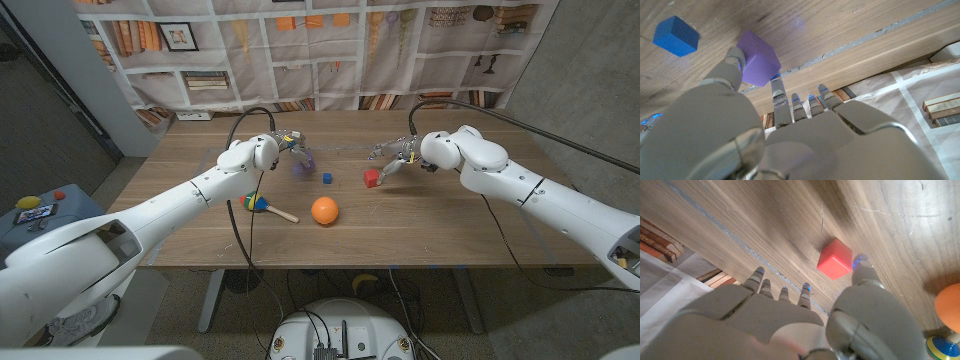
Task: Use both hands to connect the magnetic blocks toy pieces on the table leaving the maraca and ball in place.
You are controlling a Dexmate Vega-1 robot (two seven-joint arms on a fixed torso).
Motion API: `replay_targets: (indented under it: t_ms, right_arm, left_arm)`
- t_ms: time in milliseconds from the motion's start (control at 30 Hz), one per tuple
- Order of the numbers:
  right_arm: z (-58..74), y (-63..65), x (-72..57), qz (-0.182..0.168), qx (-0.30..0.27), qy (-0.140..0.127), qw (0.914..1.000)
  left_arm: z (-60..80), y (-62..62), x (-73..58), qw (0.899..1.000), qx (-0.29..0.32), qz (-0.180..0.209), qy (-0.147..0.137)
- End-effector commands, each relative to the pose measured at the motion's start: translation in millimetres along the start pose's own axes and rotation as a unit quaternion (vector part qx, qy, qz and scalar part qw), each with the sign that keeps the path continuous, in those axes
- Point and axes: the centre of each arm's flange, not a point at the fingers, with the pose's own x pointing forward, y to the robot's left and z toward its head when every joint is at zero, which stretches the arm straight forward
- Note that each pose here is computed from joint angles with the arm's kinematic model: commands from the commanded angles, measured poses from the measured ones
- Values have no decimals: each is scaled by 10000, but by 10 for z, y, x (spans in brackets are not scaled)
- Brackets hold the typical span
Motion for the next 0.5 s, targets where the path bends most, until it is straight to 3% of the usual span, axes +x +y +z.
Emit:
replay_targets:
  t_ms: [33, 500]
  right_arm:
    - [43, 43, 80, -2, -196, 87, 9998]
    - [134, 69, 118, -167, -267, 219, 9993]
  left_arm:
    - [23, -44, -6, 10000, 19, -41, -2]
    - [54, -84, -2, 10000, 15, -79, -33]
